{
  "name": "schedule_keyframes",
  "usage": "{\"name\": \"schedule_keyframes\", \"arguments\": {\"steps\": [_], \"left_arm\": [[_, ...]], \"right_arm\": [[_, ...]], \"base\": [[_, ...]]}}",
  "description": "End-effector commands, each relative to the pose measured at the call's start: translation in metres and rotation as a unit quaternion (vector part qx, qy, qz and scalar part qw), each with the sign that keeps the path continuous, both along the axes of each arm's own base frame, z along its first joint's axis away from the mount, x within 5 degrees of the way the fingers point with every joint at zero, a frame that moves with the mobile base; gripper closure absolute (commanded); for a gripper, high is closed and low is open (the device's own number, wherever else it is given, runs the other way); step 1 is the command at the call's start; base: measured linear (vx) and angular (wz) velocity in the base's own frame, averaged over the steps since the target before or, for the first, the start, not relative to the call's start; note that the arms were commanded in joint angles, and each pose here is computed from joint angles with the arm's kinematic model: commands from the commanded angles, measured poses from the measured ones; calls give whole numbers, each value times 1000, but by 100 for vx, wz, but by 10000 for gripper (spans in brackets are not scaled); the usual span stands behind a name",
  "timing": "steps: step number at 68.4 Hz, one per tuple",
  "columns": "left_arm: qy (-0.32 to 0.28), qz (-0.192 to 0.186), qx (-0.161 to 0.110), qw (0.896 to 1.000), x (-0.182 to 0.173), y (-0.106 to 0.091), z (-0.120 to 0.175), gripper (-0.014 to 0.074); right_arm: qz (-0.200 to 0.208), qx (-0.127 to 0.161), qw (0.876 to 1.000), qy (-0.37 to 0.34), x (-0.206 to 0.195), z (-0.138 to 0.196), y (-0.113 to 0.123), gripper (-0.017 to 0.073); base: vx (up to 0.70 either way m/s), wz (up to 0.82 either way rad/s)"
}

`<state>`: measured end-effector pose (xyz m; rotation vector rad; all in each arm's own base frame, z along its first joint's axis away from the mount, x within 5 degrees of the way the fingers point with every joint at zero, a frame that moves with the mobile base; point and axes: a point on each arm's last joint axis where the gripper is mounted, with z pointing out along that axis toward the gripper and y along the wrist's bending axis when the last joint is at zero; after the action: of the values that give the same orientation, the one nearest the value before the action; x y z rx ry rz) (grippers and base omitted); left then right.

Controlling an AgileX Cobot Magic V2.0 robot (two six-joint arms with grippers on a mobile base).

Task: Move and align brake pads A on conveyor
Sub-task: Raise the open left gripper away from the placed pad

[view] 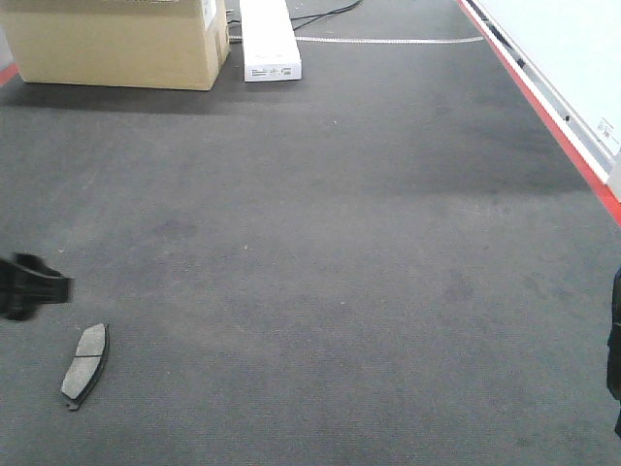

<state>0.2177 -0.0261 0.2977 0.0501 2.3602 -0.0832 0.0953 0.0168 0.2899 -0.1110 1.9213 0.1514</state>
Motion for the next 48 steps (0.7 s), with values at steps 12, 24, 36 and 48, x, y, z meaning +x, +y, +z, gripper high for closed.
{"name": "schedule_keyframes", "arguments": {"steps": [12, 24, 36, 48], "left_arm": [[-144, -4, -22, 989, -79, 9, 30, 160], [-188, -3, -34, 982, -126, 14, 12, 160], [-216, -3, -38, 976, -151, 17, -5, 160], [-238, -3, -41, 970, -159, 18, -8, 160]], "right_arm": [[3, 5, 998, -60, 3, 18, 1, 568], [3, 5, 998, -60, 3, 18, 1, 568], [3, 5, 998, -60, 3, 18, 1, 568], [3, 5, 998, -60, 3, 18, 1, 568]], "base": [[0, 0], [0, 0], [0, 0], [0, 0]]}}
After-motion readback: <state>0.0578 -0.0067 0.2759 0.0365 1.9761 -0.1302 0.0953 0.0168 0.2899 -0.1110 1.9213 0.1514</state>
